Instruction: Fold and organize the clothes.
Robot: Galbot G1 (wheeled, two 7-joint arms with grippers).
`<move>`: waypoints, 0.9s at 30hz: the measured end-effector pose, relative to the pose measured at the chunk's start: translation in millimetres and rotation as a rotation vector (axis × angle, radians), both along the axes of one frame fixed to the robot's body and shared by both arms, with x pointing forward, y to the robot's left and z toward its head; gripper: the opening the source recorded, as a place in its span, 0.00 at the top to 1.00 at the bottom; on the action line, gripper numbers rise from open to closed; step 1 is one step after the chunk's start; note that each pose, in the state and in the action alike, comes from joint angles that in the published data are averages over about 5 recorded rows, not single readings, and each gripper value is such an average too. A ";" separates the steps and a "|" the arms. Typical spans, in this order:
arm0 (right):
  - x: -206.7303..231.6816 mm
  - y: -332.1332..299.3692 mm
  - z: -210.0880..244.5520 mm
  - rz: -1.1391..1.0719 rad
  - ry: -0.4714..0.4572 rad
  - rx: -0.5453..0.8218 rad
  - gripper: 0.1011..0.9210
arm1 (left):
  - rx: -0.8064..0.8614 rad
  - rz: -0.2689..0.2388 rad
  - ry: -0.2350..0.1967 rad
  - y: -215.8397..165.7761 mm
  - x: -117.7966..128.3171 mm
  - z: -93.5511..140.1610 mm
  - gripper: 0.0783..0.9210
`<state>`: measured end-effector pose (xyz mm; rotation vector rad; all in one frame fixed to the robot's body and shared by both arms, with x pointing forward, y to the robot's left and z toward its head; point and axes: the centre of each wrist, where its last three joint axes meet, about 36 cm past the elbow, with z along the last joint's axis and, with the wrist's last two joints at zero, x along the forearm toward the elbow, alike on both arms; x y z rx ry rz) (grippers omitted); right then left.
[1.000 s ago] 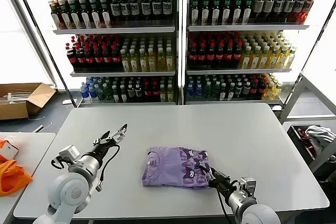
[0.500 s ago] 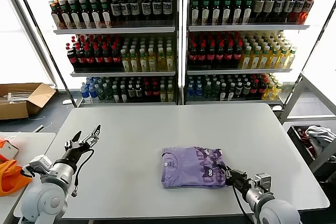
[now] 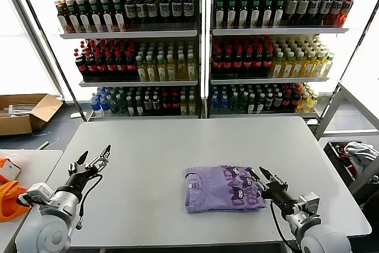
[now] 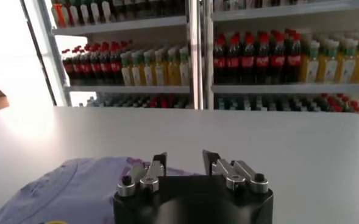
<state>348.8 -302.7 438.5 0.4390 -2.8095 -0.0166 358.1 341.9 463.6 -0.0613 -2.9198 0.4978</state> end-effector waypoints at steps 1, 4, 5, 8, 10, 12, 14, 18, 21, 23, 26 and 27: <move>1.1 2.5 2.6 0.001 -0.019 0.001 0.52 | 0.001 -0.002 -0.001 -0.7 -1.3 0.0 0.12; 6.5 14.8 7.1 0.006 -0.065 0.005 0.42 | 0.003 -0.010 -0.002 -3.9 -5.2 -0.2 0.12; 9.0 20.7 7.0 0.009 -0.076 0.007 0.38 | 0.003 -0.012 -0.002 -5.3 -6.4 -0.4 0.12; 17.7 42.2 1.5 0.019 -0.091 0.012 0.28 | 0.004 -0.016 -0.001 -9.4 -10.3 -1.0 0.12; 22.9 57.3 -5.8 0.030 -0.086 0.016 0.21 | 0.006 -0.018 -0.002 -11.8 -13.1 -0.9 0.12; 26.0 72.2 -14.5 0.048 -0.072 0.017 0.16 | 0.008 -0.020 -0.003 -14.0 -16.0 -0.5 0.12; 27.0 85.9 -23.6 0.068 -0.052 0.017 0.13 | 0.009 -0.021 -0.003 -16.3 -19.1 -0.2 0.12; 25.9 106.1 -41.0 0.098 -0.004 0.011 0.12 | 0.005 -0.020 0.000 -19.9 -23.5 -1.6 0.12; 24.2 115.5 -50.8 0.118 0.030 0.002 0.12 | -0.003 -0.022 0.002 -23.1 -24.9 -2.7 0.12; 23.3 120.2 -55.3 0.128 0.048 -0.006 0.12 | -0.008 -0.023 0.002 -25.3 -25.1 -3.3 0.12; 23.0 124.9 -59.4 0.135 0.066 -0.017 0.12 | -0.014 -0.023 0.002 -27.9 -24.8 -3.9 0.12; 23.0 125.9 -59.7 0.135 0.068 -0.018 0.12 | -0.015 -0.024 0.002 -28.6 -24.8 -3.9 0.12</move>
